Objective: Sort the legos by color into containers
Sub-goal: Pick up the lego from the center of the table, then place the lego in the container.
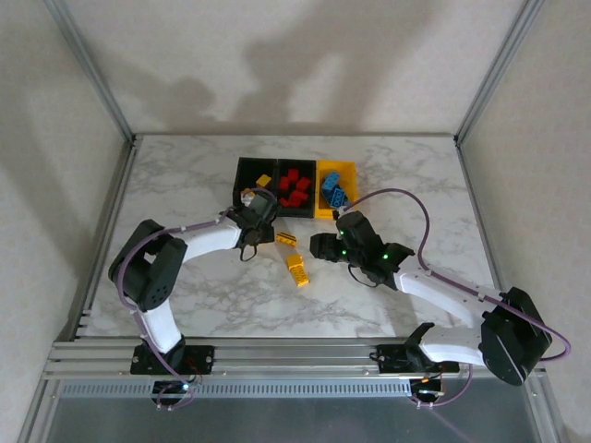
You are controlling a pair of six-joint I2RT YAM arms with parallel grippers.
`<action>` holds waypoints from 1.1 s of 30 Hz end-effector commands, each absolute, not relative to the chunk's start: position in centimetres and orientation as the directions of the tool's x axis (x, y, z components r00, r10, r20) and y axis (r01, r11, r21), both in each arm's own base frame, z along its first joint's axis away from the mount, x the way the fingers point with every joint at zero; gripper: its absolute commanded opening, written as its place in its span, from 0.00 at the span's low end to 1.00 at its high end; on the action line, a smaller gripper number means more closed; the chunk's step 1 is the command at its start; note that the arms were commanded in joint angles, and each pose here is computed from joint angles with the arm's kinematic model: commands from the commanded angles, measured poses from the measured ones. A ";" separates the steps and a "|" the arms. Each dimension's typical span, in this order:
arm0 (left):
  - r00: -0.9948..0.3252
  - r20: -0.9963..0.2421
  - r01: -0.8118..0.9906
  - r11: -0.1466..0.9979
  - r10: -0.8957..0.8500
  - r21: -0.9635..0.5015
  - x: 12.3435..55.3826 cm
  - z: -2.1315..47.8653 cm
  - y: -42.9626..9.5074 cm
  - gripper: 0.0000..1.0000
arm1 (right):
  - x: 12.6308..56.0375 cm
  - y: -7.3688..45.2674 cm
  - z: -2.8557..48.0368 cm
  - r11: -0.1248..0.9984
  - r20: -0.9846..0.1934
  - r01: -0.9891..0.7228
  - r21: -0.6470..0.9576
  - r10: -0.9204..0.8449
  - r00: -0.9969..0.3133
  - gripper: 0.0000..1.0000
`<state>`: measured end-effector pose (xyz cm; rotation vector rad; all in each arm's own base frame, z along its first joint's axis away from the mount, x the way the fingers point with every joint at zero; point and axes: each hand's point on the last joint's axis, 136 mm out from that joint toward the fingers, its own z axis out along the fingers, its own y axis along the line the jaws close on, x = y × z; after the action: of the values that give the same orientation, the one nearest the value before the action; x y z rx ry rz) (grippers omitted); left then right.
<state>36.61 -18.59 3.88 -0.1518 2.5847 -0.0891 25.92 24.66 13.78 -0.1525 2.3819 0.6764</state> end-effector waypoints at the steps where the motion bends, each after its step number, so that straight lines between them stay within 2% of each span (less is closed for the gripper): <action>1: -0.867 -0.484 -0.103 0.993 -0.117 -0.054 34.9 4.0 -17.3 0.29 | 26.6 24.7 14.1 0.862 -0.632 -0.264 0.434 0.082 -0.771 0.59; 6: -0.850 -0.510 -0.113 0.992 -0.129 -0.062 34.8 5.7 -16.9 0.24 | 26.7 24.7 14.1 0.861 -0.632 -0.262 0.437 0.086 -0.770 0.58; 16: -0.802 -0.577 -0.140 0.988 -0.152 -0.065 36.7 10.2 -16.5 0.24 | 26.6 24.8 14.2 0.859 -0.633 -0.263 0.438 0.087 -0.769 0.58; 21: -0.754 -0.628 -0.170 0.981 -0.192 -0.096 40.4 13.3 -16.0 0.24 | 26.7 24.8 14.5 0.858 -0.637 -0.264 0.440 0.091 -0.765 0.58; 27: -0.708 -0.662 -0.228 0.967 -0.246 -0.116 46.4 14.4 -14.9 0.24 | 26.6 24.6 14.7 0.856 -0.637 -0.259 0.447 0.102 -0.764 0.58; 33: -0.672 -0.703 -0.300 0.954 -0.234 -0.031 51.8 13.6 -13.9 0.24 | 26.4 23.9 14.7 0.870 -0.641 -0.246 0.427 0.099 -0.762 0.58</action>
<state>50.49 -15.21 14.27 -0.3769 2.3379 -0.0288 26.02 24.65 14.03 -0.1413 2.3731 0.6817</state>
